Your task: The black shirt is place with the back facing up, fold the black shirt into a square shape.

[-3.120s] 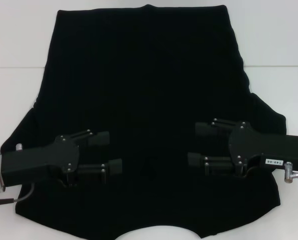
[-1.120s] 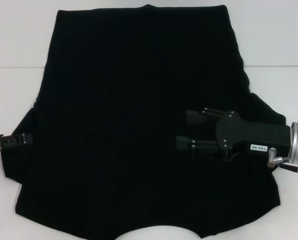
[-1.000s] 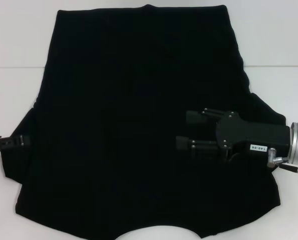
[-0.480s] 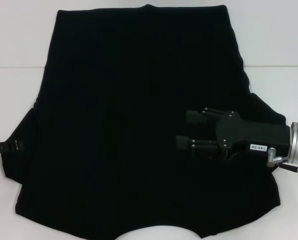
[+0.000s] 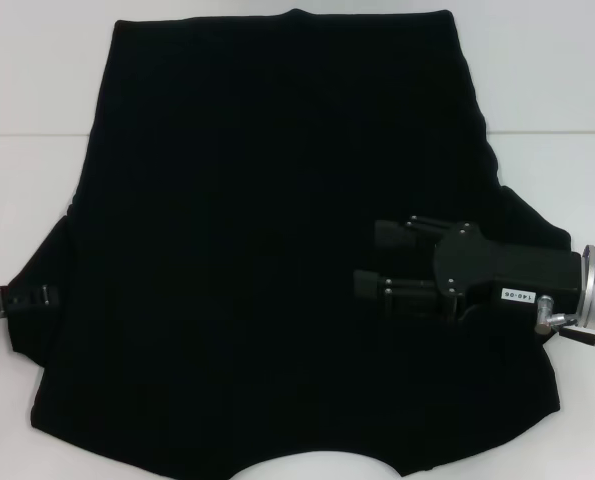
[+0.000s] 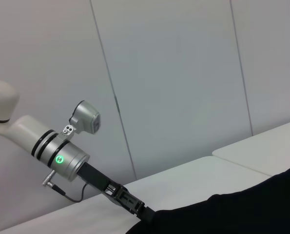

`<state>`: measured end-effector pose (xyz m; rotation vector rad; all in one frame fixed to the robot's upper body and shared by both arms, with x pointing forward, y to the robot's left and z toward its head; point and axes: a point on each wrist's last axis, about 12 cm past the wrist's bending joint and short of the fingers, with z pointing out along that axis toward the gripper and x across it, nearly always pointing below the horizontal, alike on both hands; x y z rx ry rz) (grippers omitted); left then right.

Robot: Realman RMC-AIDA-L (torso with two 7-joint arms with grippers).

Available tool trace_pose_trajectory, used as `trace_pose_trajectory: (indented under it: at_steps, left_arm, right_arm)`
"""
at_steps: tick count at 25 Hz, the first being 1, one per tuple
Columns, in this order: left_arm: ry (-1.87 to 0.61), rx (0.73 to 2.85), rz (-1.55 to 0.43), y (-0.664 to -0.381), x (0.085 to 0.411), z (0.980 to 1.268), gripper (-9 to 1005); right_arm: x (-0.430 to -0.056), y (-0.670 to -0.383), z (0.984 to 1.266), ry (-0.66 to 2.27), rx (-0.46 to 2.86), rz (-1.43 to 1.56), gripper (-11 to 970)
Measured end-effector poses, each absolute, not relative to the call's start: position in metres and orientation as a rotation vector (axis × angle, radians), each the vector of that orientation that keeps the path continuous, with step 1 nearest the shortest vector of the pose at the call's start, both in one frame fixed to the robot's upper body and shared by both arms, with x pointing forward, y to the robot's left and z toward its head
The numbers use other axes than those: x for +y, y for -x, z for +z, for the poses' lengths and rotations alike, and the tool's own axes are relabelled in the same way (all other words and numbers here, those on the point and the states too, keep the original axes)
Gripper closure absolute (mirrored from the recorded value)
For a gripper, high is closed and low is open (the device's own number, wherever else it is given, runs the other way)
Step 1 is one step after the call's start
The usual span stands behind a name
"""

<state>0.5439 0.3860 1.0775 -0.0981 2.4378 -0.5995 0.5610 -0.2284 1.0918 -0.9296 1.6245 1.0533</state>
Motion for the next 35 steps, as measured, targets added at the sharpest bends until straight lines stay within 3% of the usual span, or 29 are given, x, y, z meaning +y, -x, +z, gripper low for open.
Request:
trace_pose_trajectory:
  at_steps: [24, 35]
  left_arm:
    - [0.043, 2.431, -0.596, -0.552, 0.380, 1.082, 125]
    - [0.015, 2.427, -0.526, -0.555, 0.380, 1.079, 439]
  right_arm:
    - [-0.231, -0.561, 1.092, 0.913, 1.622, 1.047, 107]
    - [-0.232, -0.561, 1.092, 0.908, 1.615, 1.047, 105]
